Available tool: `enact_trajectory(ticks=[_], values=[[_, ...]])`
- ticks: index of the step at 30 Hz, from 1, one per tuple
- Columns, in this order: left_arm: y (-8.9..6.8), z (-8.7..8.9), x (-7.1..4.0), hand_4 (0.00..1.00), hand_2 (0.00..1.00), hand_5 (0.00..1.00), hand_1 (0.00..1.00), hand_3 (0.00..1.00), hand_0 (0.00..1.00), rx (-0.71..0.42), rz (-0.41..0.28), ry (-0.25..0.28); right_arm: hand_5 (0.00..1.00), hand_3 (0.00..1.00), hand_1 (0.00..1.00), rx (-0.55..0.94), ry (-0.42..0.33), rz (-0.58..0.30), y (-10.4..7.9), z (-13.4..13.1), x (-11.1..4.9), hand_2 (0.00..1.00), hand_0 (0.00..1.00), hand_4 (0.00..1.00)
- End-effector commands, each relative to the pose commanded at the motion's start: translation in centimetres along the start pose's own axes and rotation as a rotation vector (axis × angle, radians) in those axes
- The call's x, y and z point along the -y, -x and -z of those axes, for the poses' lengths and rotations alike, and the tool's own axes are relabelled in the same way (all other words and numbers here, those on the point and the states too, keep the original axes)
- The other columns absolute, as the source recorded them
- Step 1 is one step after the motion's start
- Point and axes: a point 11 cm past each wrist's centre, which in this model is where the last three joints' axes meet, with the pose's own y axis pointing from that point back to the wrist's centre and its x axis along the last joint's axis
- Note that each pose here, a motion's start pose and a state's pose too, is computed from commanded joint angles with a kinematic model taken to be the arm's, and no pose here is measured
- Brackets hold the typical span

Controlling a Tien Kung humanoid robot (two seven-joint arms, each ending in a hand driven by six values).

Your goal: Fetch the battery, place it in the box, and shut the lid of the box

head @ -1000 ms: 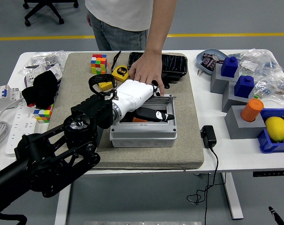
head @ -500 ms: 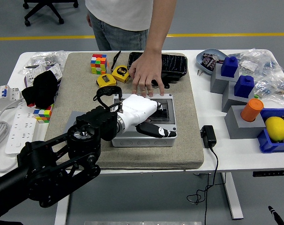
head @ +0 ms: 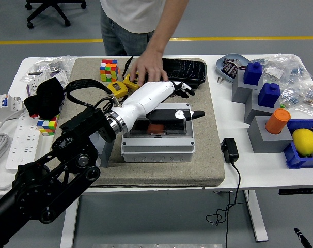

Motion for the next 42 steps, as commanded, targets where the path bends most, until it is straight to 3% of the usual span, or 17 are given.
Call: enact_trajectory(ticks=[4, 13, 16, 21, 24, 30, 33, 40, 41, 42], values=[[-1.8, 1.1, -1.3, 0.998, 0.721, 0.998, 0.729, 0.713, 0.729, -0.196, -0.09, 0.047, 0.998, 0.736, 0.661, -0.002, 0.0, -0.001, 0.0, 0.0, 0.0, 0.688, 0.715, 0.998], [-5.9, 6.7, -6.1, 0.998, 0.775, 0.978, 0.807, 0.743, 0.758, -0.614, -0.371, 0.037, 0.998, 0.736, 0.661, -0.009, 0.004, 0.006, 0.3, -0.2, 0.0, 0.687, 0.715, 0.998], [-6.4, 9.5, -8.2, 0.998, 0.775, 0.978, 0.807, 0.743, 0.758, -0.742, -0.445, -0.017, 0.998, 0.736, 0.661, -0.011, 0.007, 0.007, 0.3, -0.3, 0.0, 0.687, 0.715, 0.998], [-5.5, 12.9, -10.6, 0.998, 0.796, 0.982, 0.827, 0.75, 0.762, -0.946, -0.526, -0.09, 0.998, 0.736, 0.661, -0.018, 0.013, 0.004, 0.0, -0.6, 0.0, 0.687, 0.715, 0.998], [-4.9, 14.3, -11.9, 0.998, 0.802, 0.998, 0.831, 0.762, 0.783, -0.95, -0.571, -0.135, 0.998, 0.736, 0.661, -0.021, 0.025, 0.004, 0.0, -1.3, 0.0, 0.688, 0.716, 0.998], [-5.3, 14.0, -12.8, 0.998, 0.793, 0.998, 0.818, 0.76, 0.808, -0.764, -0.656, -0.126, 0.998, 0.736, 0.665, -0.019, 0.039, 0.016, 0.5, -3.2, 0.0, 0.69, 0.719, 0.998], [-5.1, 13.7, -12.9, 0.998, 0.793, 0.998, 0.818, 0.76, 0.808, -0.694, -0.657, -0.138, 0.998, 0.736, 0.665, -0.026, 0.042, 0.02, 0.7, -3.8, 0.0, 0.69, 0.719, 0.998], [-4.6, 13.7, -13.1, 0.998, 0.772, 0.997, 0.799, 0.738, 0.797, -0.688, -0.651, -0.152, 0.998, 0.769, 0.678, -0.079, 0.006, -0.016, 0.4, -4.3, 0.0, 0.705, 0.716, 0.998], [-4.4, 13.7, -13.1, 0.998, 0.764, 0.998, 0.785, 0.734, 0.795, -0.692, -0.648, -0.155, 0.6, 0.852, 0.792, -0.09, 0.009, -0.015, 0.4, -4.4, 0.0, 0.786, 0.808, 0.998], [-4.3, 13.7, -13.0, 0.998, 0.764, 0.998, 0.785, 0.734, 0.795, -0.697, -0.645, -0.158, 0.6, 0.852, 0.792, -0.111, 0.014, -0.012, 0.4, -4.5, 0.0, 0.786, 0.808, 0.998]])
